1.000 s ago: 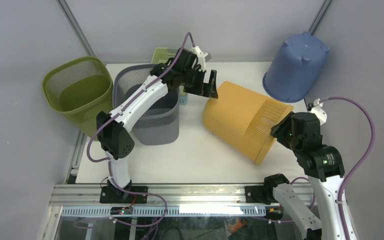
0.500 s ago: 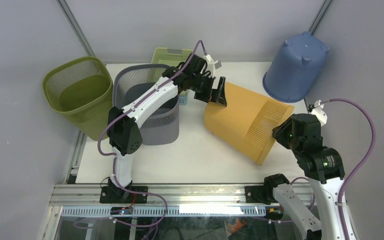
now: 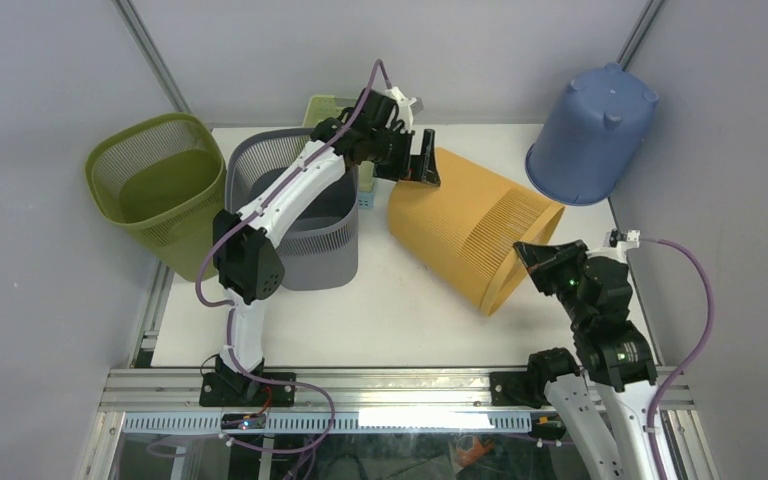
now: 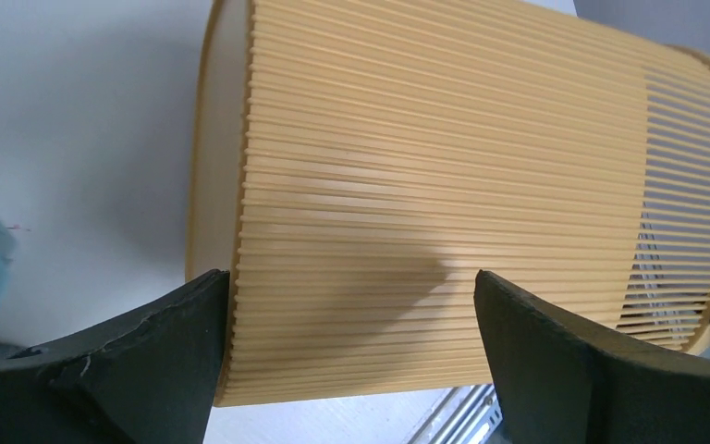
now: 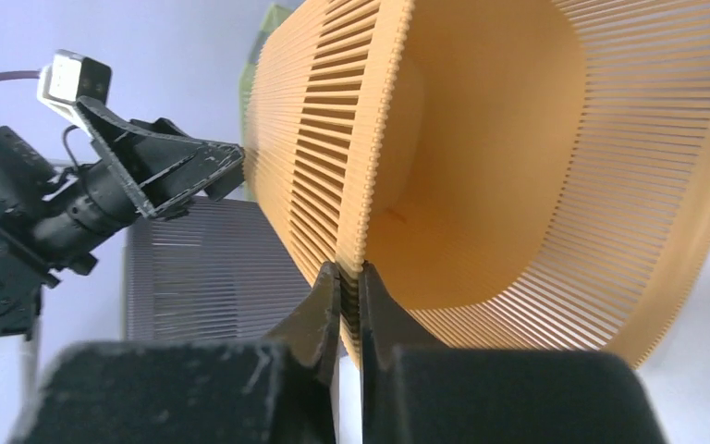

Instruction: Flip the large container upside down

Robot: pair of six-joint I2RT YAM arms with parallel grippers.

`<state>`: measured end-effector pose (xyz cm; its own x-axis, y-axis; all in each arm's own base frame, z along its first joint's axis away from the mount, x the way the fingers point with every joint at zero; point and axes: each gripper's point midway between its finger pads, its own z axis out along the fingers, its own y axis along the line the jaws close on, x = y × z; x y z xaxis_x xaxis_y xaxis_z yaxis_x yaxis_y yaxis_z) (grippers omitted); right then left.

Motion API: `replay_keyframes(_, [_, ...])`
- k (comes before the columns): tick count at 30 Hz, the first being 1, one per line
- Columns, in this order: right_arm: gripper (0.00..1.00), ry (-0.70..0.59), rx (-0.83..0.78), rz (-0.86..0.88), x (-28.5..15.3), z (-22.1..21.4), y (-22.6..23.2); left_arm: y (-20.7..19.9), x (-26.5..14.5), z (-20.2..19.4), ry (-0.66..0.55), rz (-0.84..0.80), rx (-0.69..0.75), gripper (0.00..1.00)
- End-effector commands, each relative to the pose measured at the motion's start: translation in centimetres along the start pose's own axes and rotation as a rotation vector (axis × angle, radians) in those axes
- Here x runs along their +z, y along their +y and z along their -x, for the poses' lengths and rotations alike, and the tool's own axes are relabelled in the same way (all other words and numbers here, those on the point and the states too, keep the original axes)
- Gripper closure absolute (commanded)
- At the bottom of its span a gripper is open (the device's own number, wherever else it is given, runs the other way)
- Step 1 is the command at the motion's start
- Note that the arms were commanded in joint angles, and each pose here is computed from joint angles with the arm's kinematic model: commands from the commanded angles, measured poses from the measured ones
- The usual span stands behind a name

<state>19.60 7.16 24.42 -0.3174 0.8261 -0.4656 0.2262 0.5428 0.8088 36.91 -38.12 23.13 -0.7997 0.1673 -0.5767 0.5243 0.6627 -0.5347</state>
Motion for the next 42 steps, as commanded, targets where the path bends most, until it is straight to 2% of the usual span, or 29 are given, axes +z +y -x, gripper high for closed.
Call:
replay_keyframes(1, [1.00, 0.123, 0.126, 0.199, 1.8, -2.4, 3.6, -9.4, -4.9, 3.6, -0.101, -0.275, 0.070, 0.01])
replay_keyframes(9, [1.00, 0.102, 0.199, 0.390, 3.7, -2.5, 5.5, -12.1, -8.7, 7.4, -0.217, -0.341, 0.101, 0.01])
replay_keyframes(14, [1.00, 0.107, 0.208, 0.405, 5.5, -3.3, 4.5, -13.1, -10.1, 8.6, -0.267, -0.370, 0.118, 0.01])
replay_keyframes(25, [1.00, 0.111, 0.248, 0.237, 7.9, -5.9, -2.0, -15.3, -11.4, 9.0, -0.286, -0.468, 0.135, 0.01])
replay_keyframes(30, [0.90, 0.108, 0.287, 0.159, 8.2, -7.2, -5.4, -16.9, -11.5, 8.7, -0.283, -0.521, 0.143, 0.01])
replay_keyframes(39, [0.88, 0.072, 0.292, 0.070, 7.9, -7.4, -8.2, -21.1, -10.9, 6.3, -0.249, -0.601, 0.168, 0.01])
replay_keyframes(42, [0.81, 0.075, 0.289, 0.046, 8.0, -7.6, -8.7, -22.2, -10.6, 5.4, -0.233, -0.618, 0.171, 0.01])
